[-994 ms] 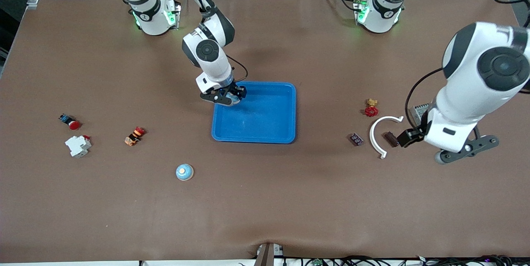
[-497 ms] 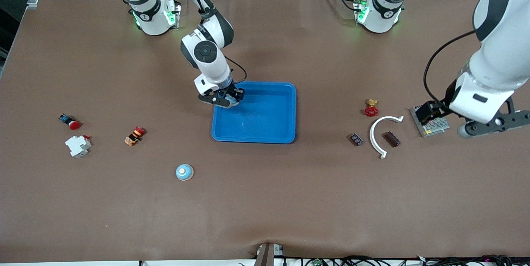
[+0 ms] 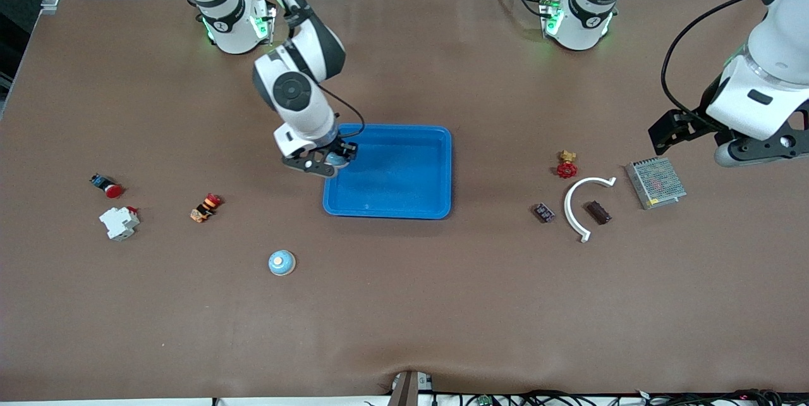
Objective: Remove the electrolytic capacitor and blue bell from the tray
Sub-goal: 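Raise the open left gripper away while the right gripper lifts the bell, then carry the bell with the right gripper beside the first bell and lower it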
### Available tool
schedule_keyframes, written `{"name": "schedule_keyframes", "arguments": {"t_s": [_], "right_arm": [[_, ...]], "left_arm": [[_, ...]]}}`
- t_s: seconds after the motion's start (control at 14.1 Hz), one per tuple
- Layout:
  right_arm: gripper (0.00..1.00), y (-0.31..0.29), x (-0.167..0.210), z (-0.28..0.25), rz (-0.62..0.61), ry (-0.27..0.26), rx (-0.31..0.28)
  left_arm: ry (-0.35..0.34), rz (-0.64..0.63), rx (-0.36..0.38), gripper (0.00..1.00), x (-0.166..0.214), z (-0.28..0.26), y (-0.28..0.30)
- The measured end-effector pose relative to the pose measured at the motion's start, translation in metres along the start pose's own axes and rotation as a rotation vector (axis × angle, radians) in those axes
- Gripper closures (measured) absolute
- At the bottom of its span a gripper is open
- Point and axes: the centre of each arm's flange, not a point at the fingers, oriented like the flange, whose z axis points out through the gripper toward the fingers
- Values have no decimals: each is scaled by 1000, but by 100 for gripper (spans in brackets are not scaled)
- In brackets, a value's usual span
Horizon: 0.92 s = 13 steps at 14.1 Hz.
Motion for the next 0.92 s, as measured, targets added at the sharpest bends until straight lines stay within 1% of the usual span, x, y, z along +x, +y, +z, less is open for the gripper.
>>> {"name": "schedule_keyframes", "arguments": {"t_s": [0.14, 0.36, 0.5, 0.57, 0.78, 0.92], "right_arm": [[37, 37, 33, -16, -56, -2, 6], [37, 90, 72, -19, -121, -5, 13], [37, 115, 87, -19, -153, -6, 16], [37, 126, 94, -18, -167, -3, 19], [37, 157, 113, -10, -203, 11, 28], [37, 176, 125, 2, -219, 15, 34]], "left_arm": [[0, 23, -14, 0, -8, -12, -11], [-13, 23, -19, 0, -22, -21, -35], [-19, 29, -10, 0, -28, -24, -44], [-24, 35, -17, 0, -31, -25, -49], [-40, 23, -72, 0, -35, -24, -73], [-37, 15, -82, 0, -38, -27, -80]]}}
